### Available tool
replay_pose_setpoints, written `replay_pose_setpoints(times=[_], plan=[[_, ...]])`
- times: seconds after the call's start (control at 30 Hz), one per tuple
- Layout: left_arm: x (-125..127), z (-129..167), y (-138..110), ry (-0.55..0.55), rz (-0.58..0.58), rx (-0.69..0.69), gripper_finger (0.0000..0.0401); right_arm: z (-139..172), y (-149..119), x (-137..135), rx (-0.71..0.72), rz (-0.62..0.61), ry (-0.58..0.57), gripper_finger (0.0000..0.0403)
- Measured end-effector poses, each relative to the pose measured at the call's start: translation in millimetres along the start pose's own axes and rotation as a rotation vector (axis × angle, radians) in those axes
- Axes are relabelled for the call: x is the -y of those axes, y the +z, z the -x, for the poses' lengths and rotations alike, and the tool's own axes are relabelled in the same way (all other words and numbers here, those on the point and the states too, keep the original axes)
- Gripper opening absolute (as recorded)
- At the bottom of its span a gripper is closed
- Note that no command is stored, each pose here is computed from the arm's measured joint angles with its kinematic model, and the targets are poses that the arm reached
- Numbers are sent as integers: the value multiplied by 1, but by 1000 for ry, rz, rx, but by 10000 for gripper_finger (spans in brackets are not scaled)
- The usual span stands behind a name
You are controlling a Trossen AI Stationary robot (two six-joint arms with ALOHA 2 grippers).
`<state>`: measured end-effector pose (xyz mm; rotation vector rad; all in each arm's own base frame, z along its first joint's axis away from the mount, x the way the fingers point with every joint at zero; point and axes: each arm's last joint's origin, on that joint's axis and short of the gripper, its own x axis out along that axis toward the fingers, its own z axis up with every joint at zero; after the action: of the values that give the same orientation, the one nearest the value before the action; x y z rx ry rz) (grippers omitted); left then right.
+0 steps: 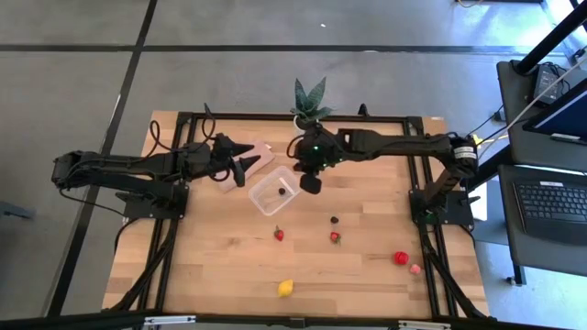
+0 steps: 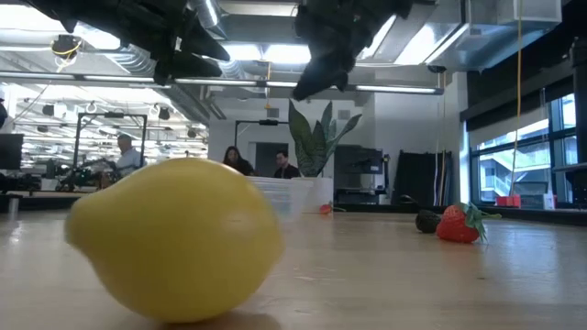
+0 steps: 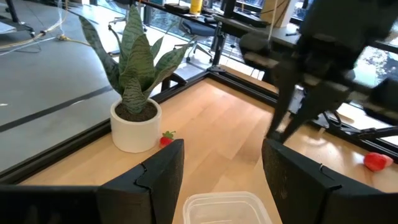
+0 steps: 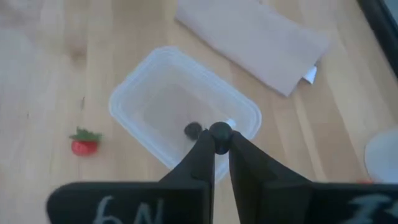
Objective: Pick and placing Produce into tupperware
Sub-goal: Put the black berry into the transparent bin, then put the black mulberry into the transparent bin
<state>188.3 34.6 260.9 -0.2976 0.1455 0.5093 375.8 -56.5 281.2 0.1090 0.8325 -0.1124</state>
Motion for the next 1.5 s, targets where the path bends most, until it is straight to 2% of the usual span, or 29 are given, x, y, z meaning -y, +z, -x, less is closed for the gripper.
replay_pose_setpoints(times=[0.37, 0.6, 0.77, 0.97, 1.1, 1.23, 1.33, 1.5], plan=[[0, 0, -1, 0, -2, -7, 207, -76, -26, -2, -157, 16, 22, 34], [0, 0, -1, 1, -4, -11, 207, -98, -38, -7, -221, 39, 40, 36], [0, 0, -1, 1, -4, -10, 207, -98, -38, -6, -219, 36, 39, 55], [0, 0, -1, 1, -4, -10, 207, -98, -38, -6, -217, 39, 39, 94], [0, 0, -1, 1, -4, -10, 207, -98, -37, -5, -214, 39, 38, 141], [0, 0, -1, 1, -4, -10, 207, -94, -33, -2, -219, 40, 36, 204], [0, 0, -1, 1, -4, -10, 207, -75, -20, 0, -216, 55, 33, 248], [0, 0, -1, 2, -5, -13, 207, -17, -4, -2, -268, 90, 35, 298]])
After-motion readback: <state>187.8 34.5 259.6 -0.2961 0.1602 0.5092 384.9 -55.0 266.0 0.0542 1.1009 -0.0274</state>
